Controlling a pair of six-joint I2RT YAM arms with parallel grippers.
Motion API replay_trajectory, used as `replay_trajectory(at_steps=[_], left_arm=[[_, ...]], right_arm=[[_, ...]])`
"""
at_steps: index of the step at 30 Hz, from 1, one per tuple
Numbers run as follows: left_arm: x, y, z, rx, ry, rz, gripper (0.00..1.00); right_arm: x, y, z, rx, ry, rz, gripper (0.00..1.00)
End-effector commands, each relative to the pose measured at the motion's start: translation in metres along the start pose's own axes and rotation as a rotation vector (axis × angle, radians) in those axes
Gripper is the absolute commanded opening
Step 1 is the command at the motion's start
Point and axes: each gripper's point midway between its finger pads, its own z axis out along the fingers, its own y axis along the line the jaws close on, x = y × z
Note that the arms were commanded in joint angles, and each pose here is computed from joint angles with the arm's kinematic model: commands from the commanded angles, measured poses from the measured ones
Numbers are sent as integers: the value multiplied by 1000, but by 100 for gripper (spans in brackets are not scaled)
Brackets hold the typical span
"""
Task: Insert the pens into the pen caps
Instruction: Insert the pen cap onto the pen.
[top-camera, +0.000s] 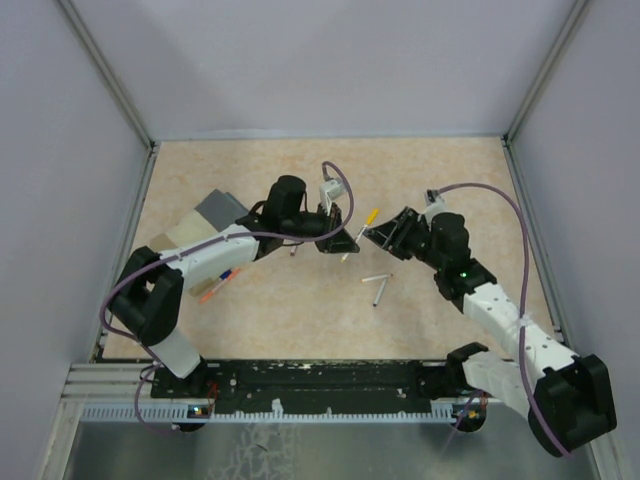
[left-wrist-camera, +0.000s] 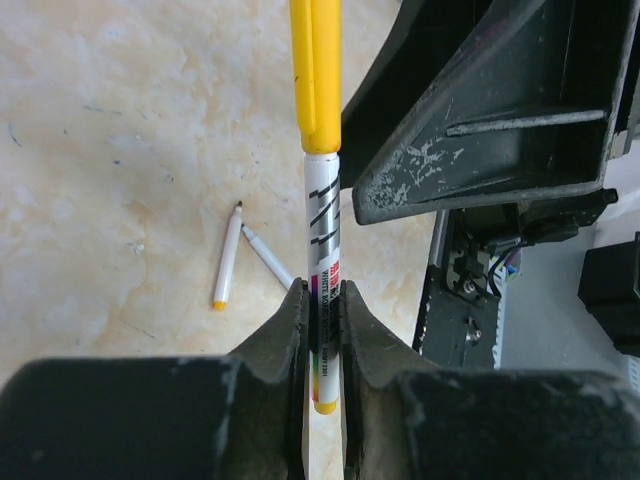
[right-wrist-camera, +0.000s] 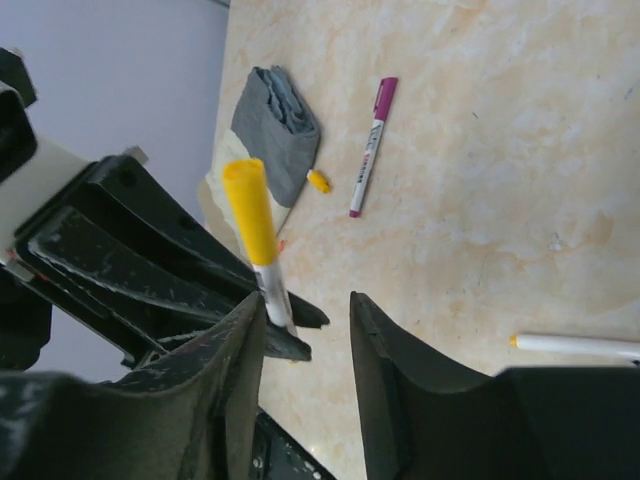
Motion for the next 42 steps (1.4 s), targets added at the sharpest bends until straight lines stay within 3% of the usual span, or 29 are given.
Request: replay_trajectory(at_steps=[1,6,15,27,33,42], left_arm=[[-33,-9,-2,7,-87,78,0],[-31,-10,-3,6,-84,76,0],[-29,-18,-7,40,-77,83,0],[-24,-26,-8,84,-61,85,0],[-24,-28,-9,87,-62,86,0],[-45,-28,-9,59,-107,85,0]], right_arm=[[-17,16,-15,5,-54,-69,43],[-34,16,-27,60,-126,-124,50],[-77,38,-36,66,-291,-160,52],[-81,61,-9,-39,-247,-150,51],[-76,67,0,-94,-211,-138,43],[-61,62,6,-110,-147,-143,17]])
